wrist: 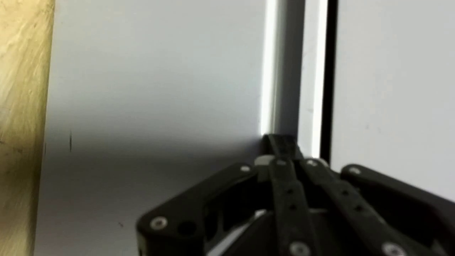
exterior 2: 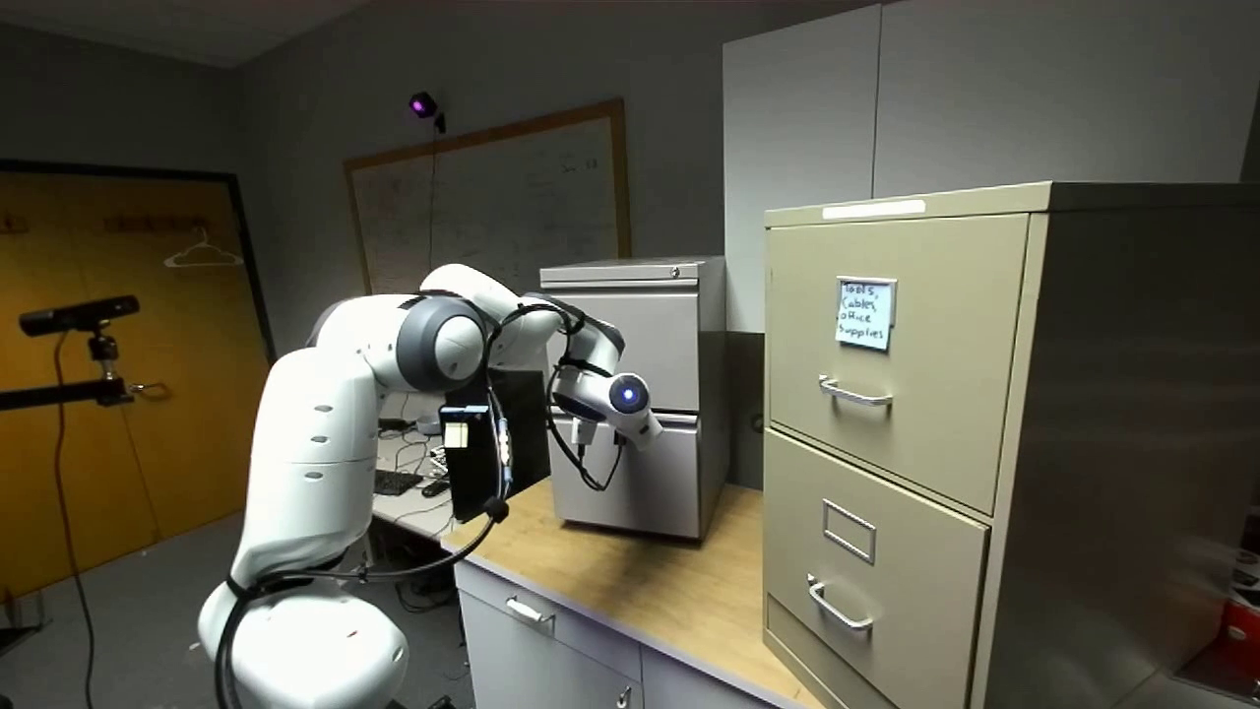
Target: Push the bottom drawer of the left cabinet
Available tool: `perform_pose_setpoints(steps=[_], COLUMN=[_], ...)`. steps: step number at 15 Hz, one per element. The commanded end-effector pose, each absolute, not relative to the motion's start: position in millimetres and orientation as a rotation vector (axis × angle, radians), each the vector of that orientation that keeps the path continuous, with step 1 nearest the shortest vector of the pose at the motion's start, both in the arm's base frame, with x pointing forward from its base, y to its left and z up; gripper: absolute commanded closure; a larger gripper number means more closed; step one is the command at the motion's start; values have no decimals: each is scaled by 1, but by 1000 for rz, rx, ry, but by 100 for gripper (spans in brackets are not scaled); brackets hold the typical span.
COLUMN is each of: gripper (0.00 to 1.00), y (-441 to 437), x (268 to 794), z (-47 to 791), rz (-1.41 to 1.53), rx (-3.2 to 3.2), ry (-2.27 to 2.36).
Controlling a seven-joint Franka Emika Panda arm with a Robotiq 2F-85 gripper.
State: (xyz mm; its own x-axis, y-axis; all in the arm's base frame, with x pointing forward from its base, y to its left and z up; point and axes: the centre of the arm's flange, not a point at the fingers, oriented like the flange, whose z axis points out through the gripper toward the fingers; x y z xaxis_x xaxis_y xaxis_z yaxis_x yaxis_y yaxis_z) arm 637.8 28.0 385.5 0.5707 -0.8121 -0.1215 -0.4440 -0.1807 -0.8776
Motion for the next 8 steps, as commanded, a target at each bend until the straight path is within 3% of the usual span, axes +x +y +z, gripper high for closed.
perform_pose_setpoints(steps=[1,8], gripper=[100,100], y=[58,78], x=[682,702], z=[431,437], rz=[-513,-534], rx=[-1789,-1914], ry=[935,851])
